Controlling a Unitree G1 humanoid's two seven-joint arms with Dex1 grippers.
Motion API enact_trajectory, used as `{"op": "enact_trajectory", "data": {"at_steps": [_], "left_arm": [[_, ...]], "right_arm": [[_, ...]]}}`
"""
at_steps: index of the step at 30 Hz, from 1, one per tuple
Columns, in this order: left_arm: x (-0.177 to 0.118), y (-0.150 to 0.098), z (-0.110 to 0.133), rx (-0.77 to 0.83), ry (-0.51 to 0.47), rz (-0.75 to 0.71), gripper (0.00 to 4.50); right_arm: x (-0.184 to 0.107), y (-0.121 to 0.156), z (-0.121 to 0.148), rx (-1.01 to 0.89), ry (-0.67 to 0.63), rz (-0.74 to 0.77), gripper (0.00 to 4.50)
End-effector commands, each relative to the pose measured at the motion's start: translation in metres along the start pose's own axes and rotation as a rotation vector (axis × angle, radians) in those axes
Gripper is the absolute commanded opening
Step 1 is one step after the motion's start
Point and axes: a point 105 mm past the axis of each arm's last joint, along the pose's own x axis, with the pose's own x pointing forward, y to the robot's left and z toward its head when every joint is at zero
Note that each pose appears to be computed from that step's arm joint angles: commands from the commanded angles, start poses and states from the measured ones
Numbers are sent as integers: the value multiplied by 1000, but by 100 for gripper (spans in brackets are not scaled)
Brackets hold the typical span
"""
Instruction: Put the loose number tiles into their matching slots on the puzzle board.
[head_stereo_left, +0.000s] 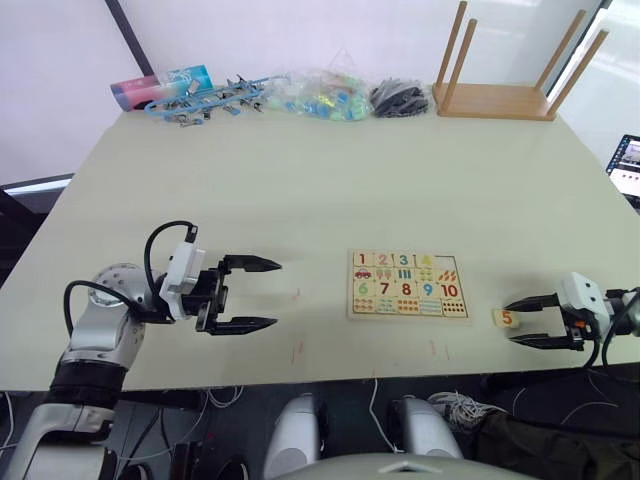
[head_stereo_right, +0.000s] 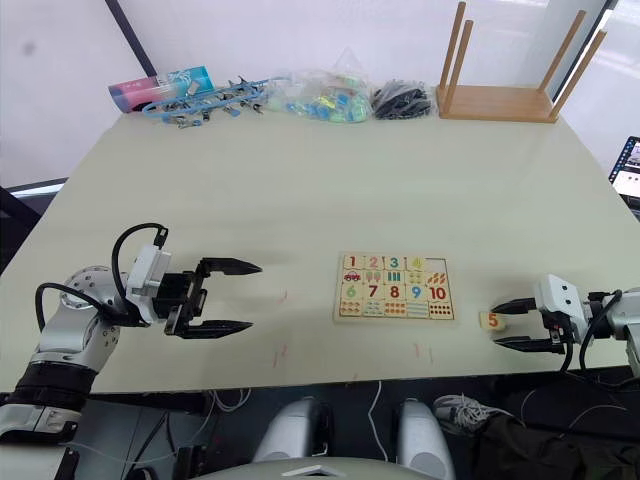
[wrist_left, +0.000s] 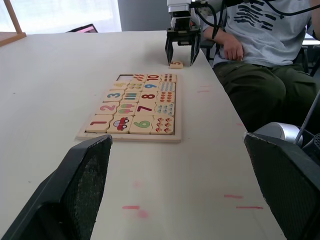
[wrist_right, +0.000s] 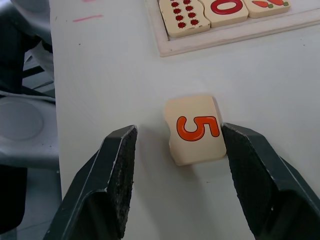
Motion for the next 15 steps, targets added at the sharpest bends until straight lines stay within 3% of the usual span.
{"op": "enact_trajectory", "data": {"at_steps": [1,14,15], "left_arm": [[-1,-1,6,31,-4,-39,450],[-1,-1,6,32,-4,-40,450],[-1,-1,6,33,-5,-40,450]], "right_arm": [[3,2,-2,11,-18,-34,278],[9,4,-7,-3,-13,-63,278],[8,4,-9,-1,-3,-61,252]]}}
